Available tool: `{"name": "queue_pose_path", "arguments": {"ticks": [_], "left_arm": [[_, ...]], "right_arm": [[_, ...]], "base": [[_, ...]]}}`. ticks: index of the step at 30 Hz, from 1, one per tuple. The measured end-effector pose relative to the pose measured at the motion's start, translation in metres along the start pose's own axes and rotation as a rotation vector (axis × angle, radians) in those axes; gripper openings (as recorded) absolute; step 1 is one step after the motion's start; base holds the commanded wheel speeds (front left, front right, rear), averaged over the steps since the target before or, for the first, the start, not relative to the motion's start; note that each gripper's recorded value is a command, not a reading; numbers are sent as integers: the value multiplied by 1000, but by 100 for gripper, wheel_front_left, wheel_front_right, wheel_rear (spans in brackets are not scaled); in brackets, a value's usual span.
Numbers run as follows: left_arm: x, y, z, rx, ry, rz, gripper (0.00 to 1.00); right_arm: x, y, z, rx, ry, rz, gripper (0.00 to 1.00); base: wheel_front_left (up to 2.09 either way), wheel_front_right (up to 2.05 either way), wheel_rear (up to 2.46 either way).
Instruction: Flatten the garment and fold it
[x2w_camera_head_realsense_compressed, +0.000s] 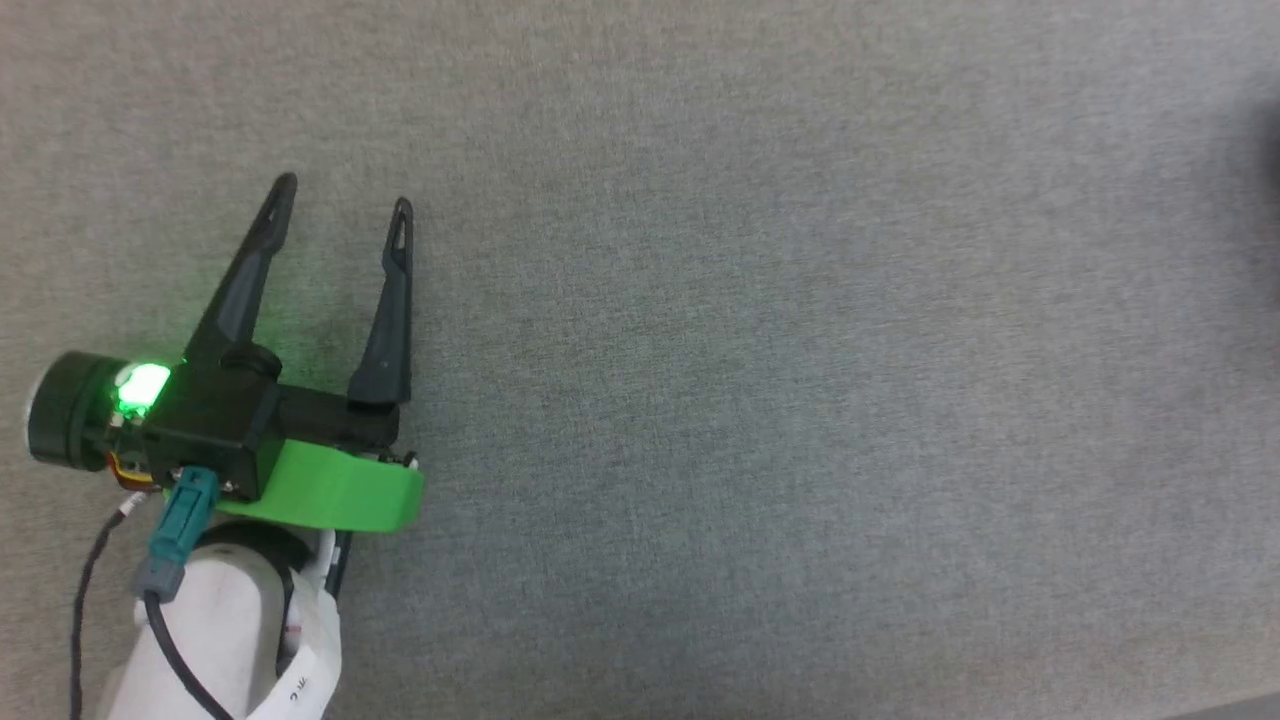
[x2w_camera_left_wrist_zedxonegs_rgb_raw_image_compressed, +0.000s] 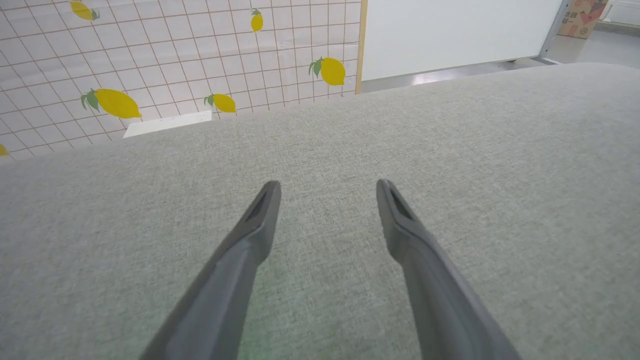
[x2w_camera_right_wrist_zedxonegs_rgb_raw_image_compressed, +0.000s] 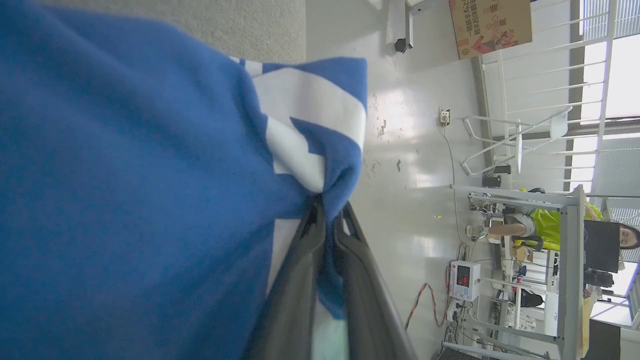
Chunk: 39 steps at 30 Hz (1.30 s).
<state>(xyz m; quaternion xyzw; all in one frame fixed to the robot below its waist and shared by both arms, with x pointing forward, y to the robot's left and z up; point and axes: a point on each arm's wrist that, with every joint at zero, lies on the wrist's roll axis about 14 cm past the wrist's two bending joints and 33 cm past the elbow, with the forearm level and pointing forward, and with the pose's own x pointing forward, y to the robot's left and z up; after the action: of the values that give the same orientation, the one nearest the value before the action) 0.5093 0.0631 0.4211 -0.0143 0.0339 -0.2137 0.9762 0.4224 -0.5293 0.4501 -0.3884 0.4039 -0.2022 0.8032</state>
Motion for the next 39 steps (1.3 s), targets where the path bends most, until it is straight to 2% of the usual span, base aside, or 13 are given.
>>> {"name": "queue_pose_path", "arguments": {"ticks": [4,5,7,8,9,19,24,27,32,36,37,39], "left_arm": [[4,3,-10,0,19,1,100],[5,3,-11,-2,19,0,100],[6,2,-13,-6,22,-3,100],[7,2,-14,-7,24,-4,100],[8,1,-14,-8,23,-6,100],[4,8,-6,11,-6,55,100],[-2,9,11,-21,-64,99,100],[-10,10,19,-32,-81,127,100],[-30,14,28,-70,-83,182,100],[-46,12,37,-87,-89,199,100],[-57,13,47,-88,-109,218,100],[-66,14,53,-95,-121,235,100]], "right_arm": [[11,10,-10,8,39,2,0],[13,13,-13,12,51,4,7],[16,17,-18,18,67,5,44],[17,18,-20,20,69,6,89],[17,18,-21,27,73,4,100],[11,13,-33,99,61,-4,100],[4,12,-20,187,-44,-5,100],[-3,31,-1,292,-149,33,100],[-28,87,35,462,-308,145,100],[-63,131,67,559,-430,250,100],[-92,145,81,645,-503,289,100],[-110,148,86,682,-546,301,100]], "base": [[0,0,0],[0,0,0],[0,0,0],[0,0,0],[0,0,0],[0,0,0],[0,0,0],[0,0,0],[0,0,0],[0,0,0],[0,0,0],[0,0,0]]}}
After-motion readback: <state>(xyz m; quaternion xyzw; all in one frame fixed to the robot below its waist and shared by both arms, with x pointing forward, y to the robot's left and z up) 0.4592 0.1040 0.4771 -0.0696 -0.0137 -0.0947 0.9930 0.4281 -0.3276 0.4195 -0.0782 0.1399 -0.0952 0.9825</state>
